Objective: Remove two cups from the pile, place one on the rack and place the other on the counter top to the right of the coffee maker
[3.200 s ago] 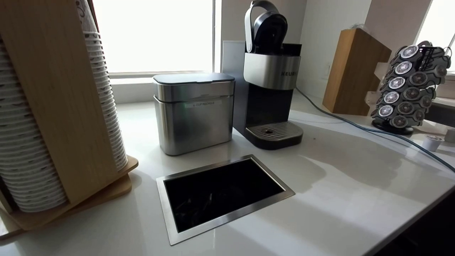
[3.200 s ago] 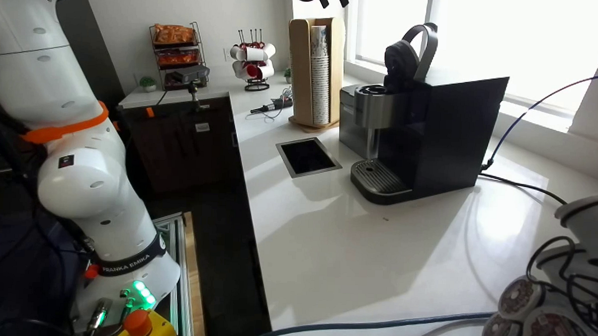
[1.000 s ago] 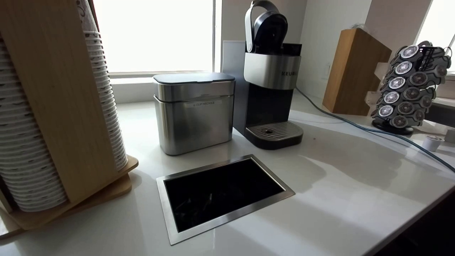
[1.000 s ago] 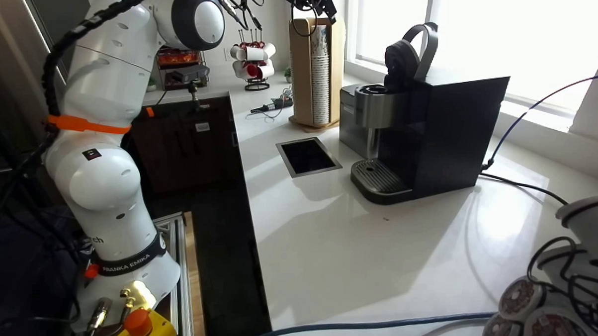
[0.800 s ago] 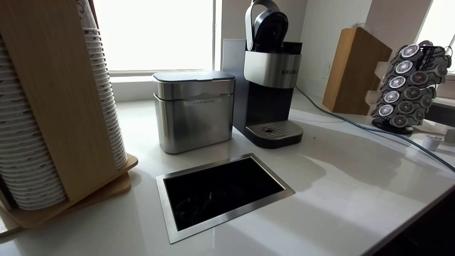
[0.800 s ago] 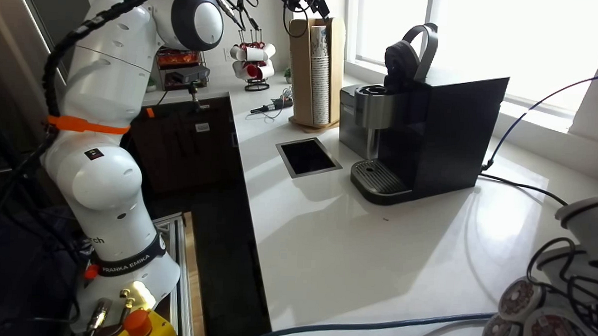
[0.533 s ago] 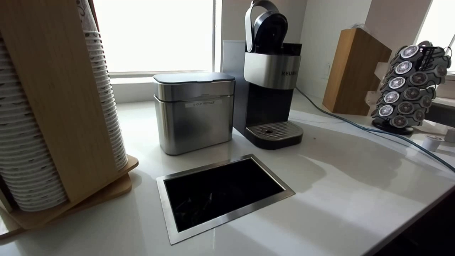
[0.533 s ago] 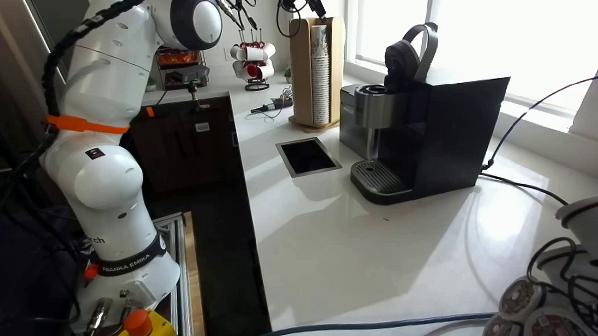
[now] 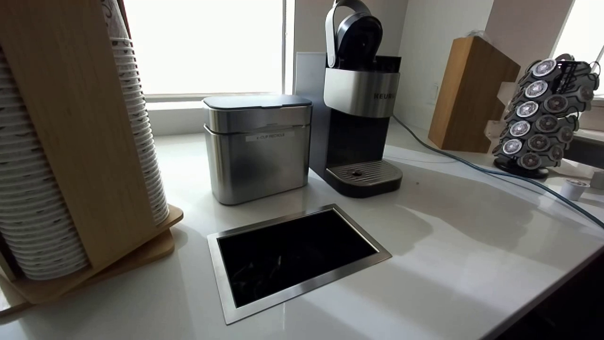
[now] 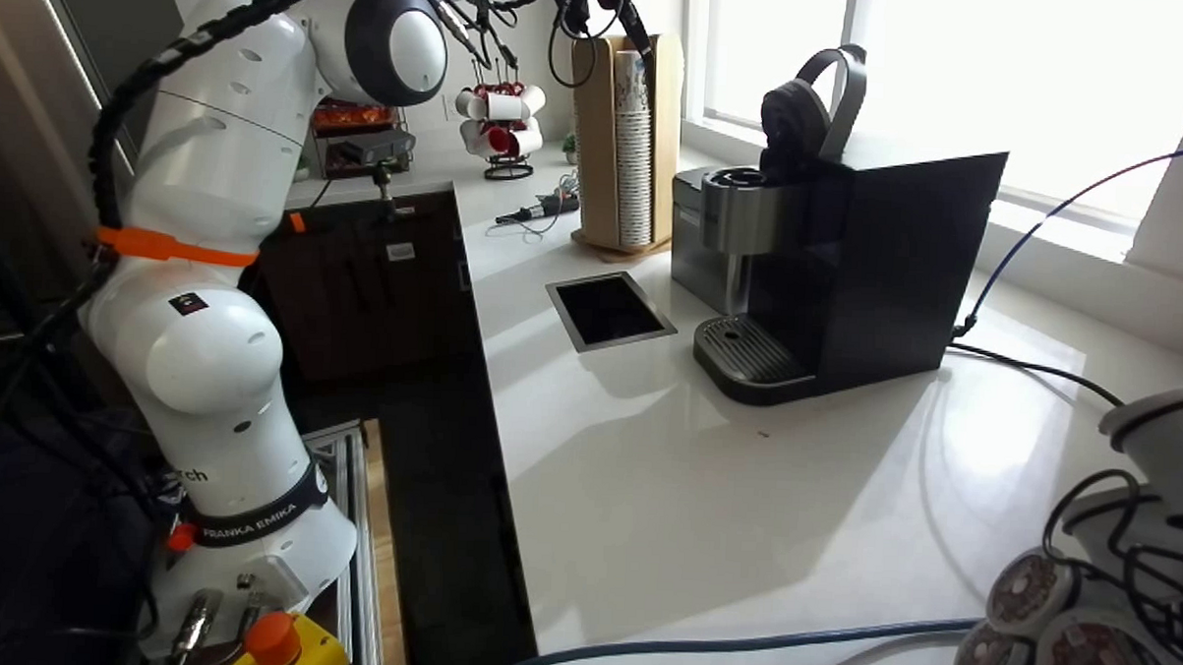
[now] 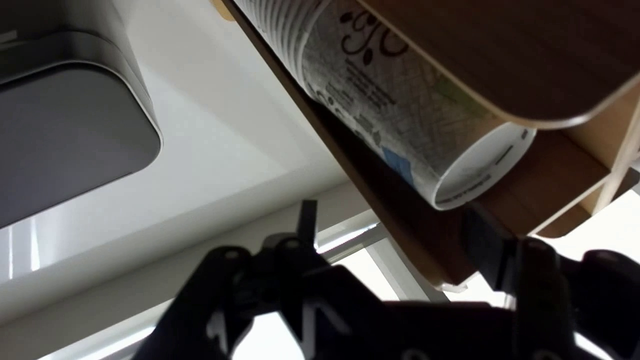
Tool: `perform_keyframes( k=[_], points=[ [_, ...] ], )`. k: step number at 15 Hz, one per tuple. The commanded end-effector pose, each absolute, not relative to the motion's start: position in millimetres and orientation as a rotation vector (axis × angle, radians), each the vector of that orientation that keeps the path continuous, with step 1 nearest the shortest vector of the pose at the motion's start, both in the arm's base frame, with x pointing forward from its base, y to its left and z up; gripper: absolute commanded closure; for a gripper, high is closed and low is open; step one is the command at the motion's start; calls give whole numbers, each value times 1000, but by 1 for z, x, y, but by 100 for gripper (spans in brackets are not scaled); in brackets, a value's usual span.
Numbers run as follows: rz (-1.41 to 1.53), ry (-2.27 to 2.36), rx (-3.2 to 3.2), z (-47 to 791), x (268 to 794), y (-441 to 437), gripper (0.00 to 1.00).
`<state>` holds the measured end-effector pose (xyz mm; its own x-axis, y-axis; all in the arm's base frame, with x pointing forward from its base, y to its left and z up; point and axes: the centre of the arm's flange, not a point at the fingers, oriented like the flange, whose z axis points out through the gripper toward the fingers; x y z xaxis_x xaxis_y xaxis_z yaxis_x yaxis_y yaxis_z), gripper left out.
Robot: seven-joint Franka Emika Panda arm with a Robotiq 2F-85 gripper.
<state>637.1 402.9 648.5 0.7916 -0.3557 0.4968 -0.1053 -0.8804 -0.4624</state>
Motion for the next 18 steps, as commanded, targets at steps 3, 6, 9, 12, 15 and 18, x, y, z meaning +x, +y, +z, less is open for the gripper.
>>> perform_keyframes(
  k=[3, 6, 9, 12, 15, 18],
  points=[
    [-805, 372, -2569, 641, 643, 417, 62],
    [-801, 363, -2570, 642, 640, 420, 73],
    [-798, 354, -2563, 642, 638, 424, 97],
    [-793, 351, -2563, 644, 639, 424, 100],
    [-826, 314, -2545, 649, 642, 428, 99],
    [-866, 227, -2528, 661, 643, 436, 99]
  ],
)
